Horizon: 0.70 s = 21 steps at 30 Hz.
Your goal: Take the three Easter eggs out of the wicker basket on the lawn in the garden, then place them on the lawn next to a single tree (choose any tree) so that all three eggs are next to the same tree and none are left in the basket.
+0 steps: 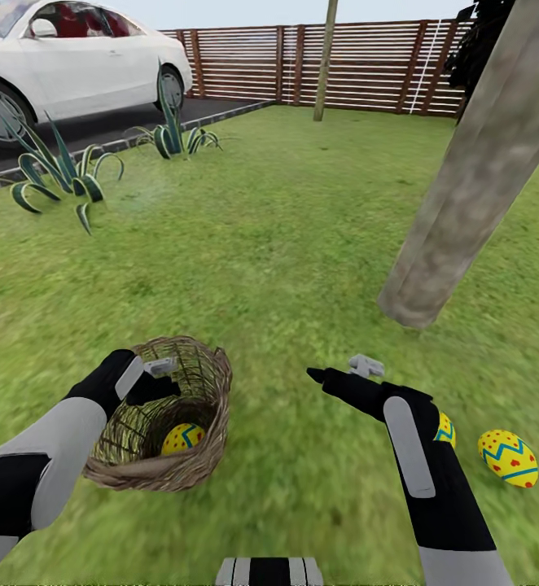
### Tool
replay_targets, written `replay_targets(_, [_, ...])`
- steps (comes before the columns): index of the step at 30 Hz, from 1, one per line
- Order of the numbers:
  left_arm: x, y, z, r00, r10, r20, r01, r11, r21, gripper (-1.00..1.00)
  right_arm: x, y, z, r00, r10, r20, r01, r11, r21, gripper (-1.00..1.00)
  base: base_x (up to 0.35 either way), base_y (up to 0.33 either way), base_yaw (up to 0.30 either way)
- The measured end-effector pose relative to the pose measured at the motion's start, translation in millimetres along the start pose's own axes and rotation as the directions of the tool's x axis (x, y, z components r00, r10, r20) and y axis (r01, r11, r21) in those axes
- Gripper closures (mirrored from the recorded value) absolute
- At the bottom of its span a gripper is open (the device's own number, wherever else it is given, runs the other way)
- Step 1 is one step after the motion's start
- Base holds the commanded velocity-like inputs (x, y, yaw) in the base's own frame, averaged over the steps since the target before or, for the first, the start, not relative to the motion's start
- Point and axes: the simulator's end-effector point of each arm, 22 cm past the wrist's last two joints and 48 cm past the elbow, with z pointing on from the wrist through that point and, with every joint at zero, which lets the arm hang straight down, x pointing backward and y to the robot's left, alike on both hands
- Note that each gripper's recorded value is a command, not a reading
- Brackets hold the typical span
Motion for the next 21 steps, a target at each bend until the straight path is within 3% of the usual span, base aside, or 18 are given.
replay_targets(7, [8, -7, 16.6, 1.0, -0.004, -0.024, 0.005, 0.999, 0.045, -1.0, 10, -8, 10.7, 1.0, 0.01, -0.024, -0.01, 1.0, 0.01, -1.0, 0.0, 0.0, 0.0])
replay_targets(21, [25, 0, 49.0, 0.997, -0.008, -0.076, 0.011, 0.999, 0.043, -1.0, 32, -25, 30.7, 0.997, 0.034, -0.069, -0.033, 0.999, 0.024, -1.0, 0.0, 0.0, 0.0])
